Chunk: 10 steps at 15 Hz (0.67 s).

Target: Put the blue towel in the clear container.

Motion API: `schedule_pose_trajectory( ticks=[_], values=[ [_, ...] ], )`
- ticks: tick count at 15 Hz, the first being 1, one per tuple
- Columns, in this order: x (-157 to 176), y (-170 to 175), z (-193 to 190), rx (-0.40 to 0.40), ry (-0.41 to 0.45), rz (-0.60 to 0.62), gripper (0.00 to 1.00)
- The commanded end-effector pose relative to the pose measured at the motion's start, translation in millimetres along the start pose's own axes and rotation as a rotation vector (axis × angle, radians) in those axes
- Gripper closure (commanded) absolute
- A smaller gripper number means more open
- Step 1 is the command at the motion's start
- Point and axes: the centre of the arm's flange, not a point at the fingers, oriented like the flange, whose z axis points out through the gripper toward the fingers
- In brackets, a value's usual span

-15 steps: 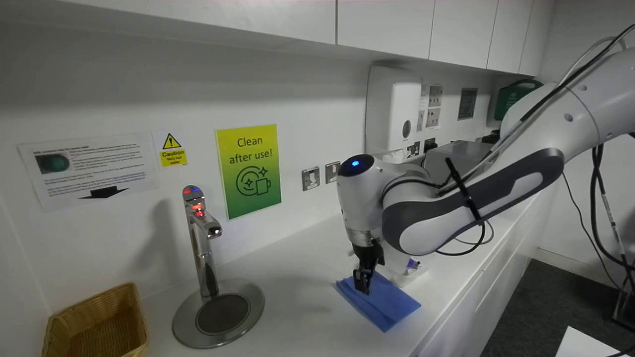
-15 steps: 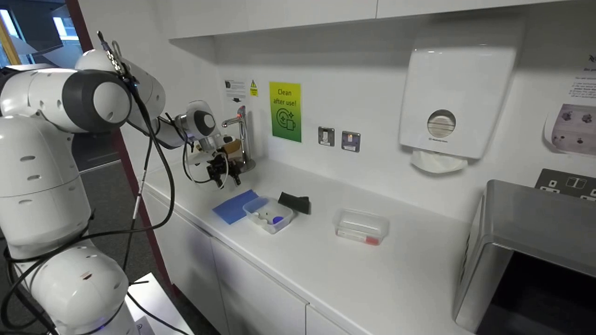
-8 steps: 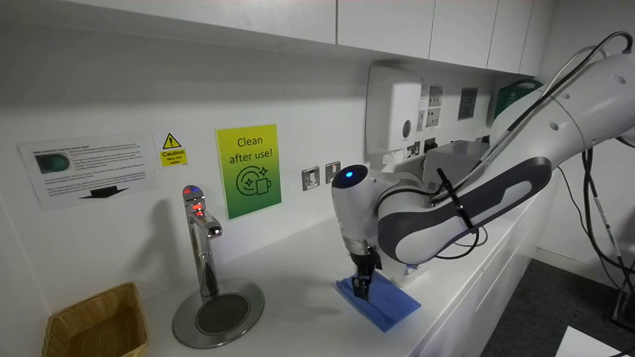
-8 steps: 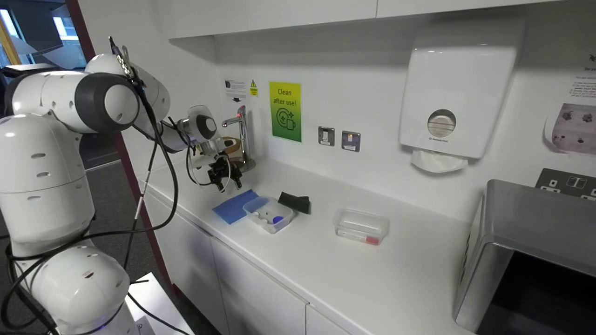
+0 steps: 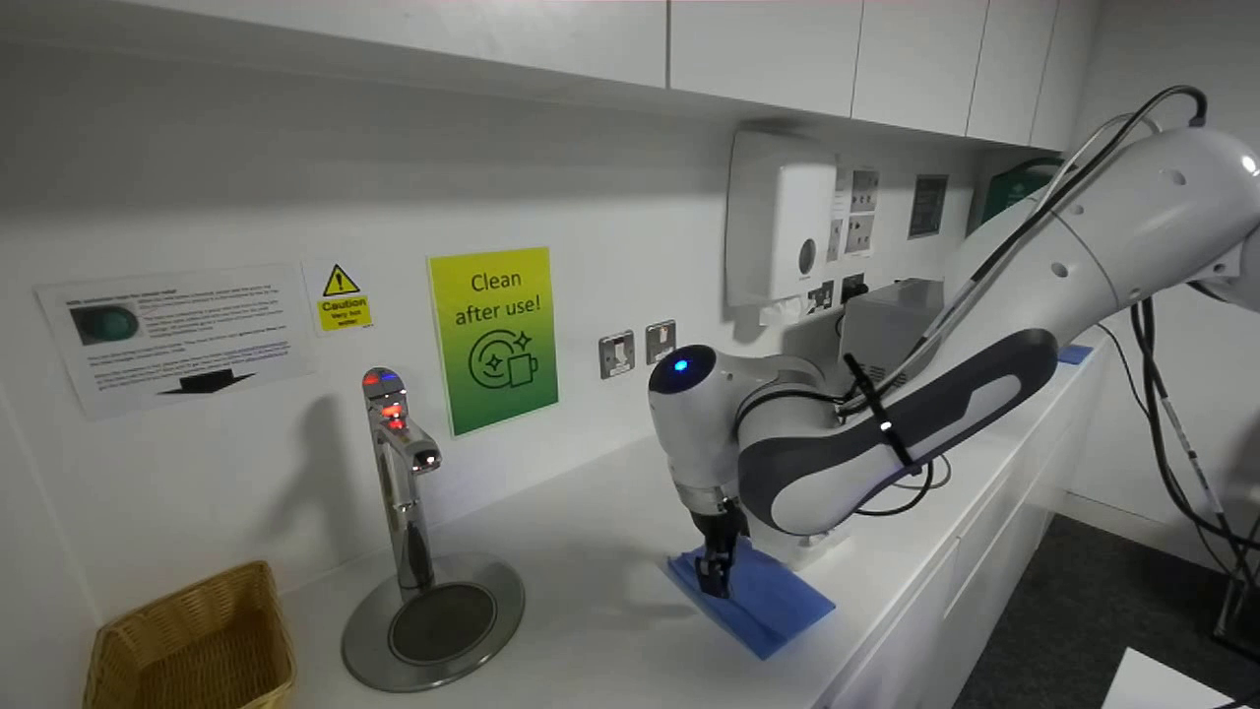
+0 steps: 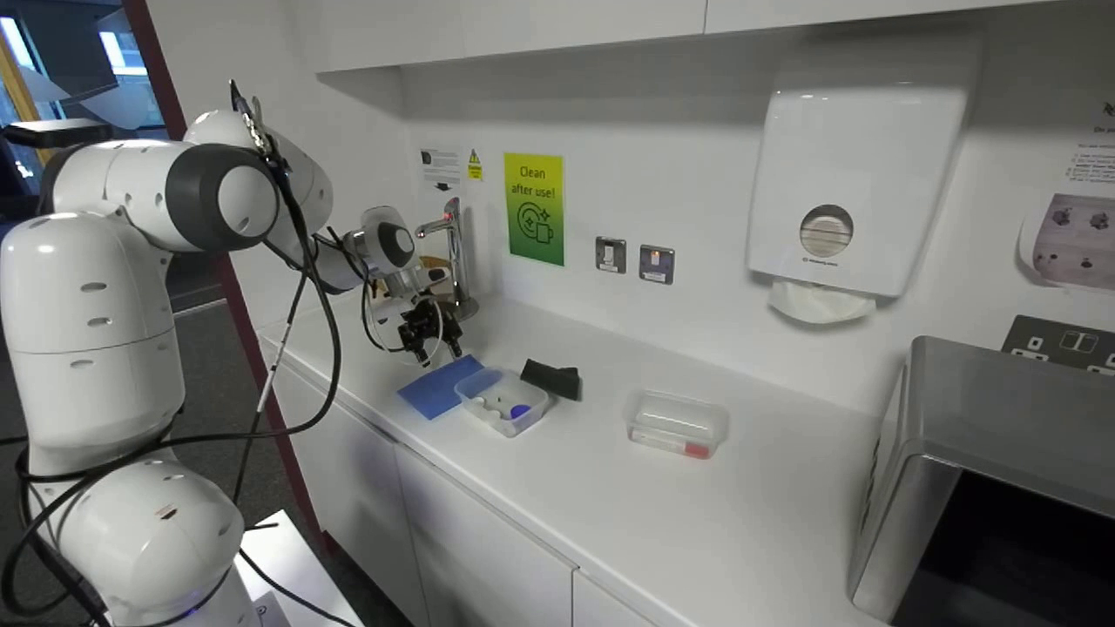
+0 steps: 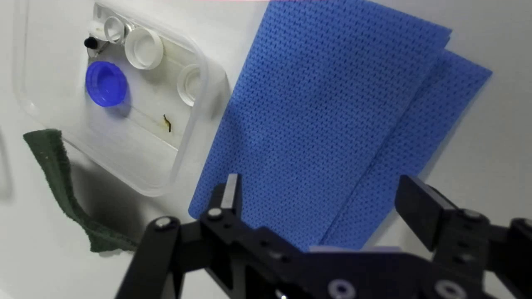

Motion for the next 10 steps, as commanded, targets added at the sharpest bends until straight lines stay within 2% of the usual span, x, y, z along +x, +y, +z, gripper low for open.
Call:
schedule_pose_trajectory(
  ticks=[1,7,10],
  values=[
    [14.5,-1.0,10.3,0.002,0.011,-0.009,0.0],
    [22.0,-10.5,-4.9,0.046,0.108,-0.009,0.0],
    [24.0,-16.9,-11.3,0.06,0.128,-0.015,0.0]
  ],
)
